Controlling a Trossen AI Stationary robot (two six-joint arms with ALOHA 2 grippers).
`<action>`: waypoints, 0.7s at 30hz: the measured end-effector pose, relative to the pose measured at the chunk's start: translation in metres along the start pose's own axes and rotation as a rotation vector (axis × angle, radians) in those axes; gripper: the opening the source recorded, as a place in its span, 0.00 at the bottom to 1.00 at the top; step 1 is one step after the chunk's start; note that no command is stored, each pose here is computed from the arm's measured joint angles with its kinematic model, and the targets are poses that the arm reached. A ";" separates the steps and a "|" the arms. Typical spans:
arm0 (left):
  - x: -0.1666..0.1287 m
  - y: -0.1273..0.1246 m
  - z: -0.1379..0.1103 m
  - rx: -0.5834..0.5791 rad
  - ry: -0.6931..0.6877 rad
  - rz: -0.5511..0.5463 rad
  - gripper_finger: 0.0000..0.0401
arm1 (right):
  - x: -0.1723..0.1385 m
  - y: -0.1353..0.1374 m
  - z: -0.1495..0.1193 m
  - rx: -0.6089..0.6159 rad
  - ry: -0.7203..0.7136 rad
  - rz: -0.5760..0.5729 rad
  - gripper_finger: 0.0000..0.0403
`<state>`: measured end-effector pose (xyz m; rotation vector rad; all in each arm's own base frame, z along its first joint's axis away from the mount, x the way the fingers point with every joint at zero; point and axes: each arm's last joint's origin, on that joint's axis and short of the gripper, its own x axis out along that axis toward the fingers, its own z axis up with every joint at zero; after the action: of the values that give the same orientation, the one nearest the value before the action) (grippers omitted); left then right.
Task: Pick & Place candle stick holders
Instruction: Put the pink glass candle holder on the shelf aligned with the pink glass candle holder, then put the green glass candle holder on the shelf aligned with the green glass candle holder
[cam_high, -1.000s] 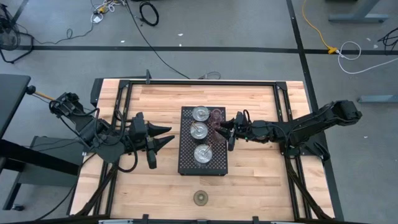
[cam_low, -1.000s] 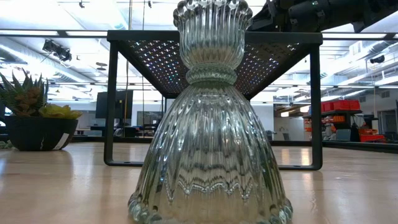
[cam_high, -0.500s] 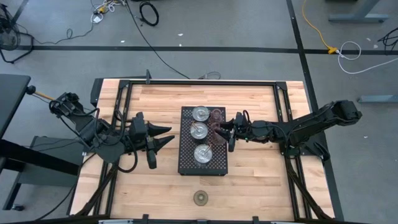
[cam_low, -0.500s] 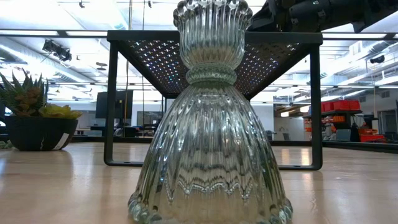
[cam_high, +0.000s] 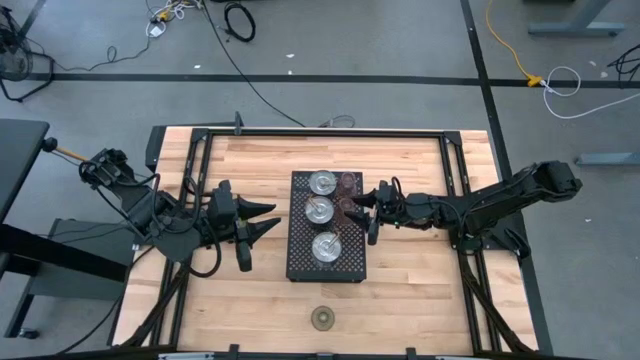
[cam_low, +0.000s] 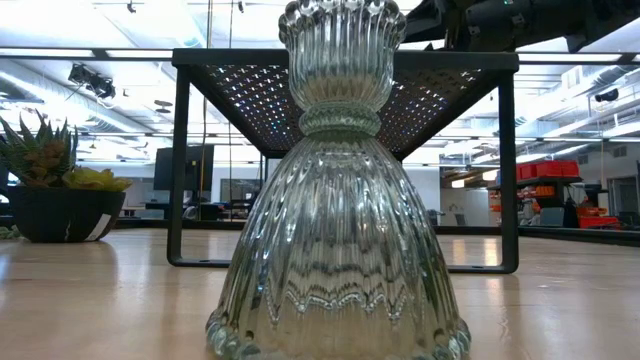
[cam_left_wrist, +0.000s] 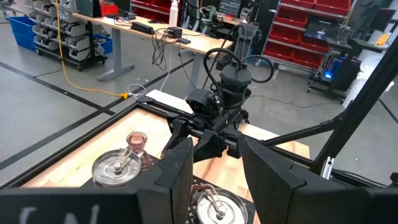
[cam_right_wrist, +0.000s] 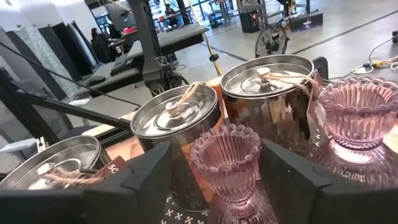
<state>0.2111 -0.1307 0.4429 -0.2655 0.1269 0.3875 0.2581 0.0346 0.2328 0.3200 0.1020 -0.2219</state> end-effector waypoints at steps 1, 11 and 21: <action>0.000 0.000 0.000 0.000 0.000 0.000 0.35 | 0.000 0.000 0.000 0.005 0.000 0.000 0.58; 0.000 0.000 0.000 0.000 0.000 0.000 0.35 | 0.000 0.001 0.001 0.020 -0.001 0.034 0.59; 0.000 0.000 0.000 0.000 0.000 0.000 0.35 | -0.008 0.002 0.013 0.003 -0.053 0.045 0.59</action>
<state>0.2111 -0.1307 0.4429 -0.2652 0.1270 0.3875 0.2513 0.0341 0.2468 0.3190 0.0422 -0.1857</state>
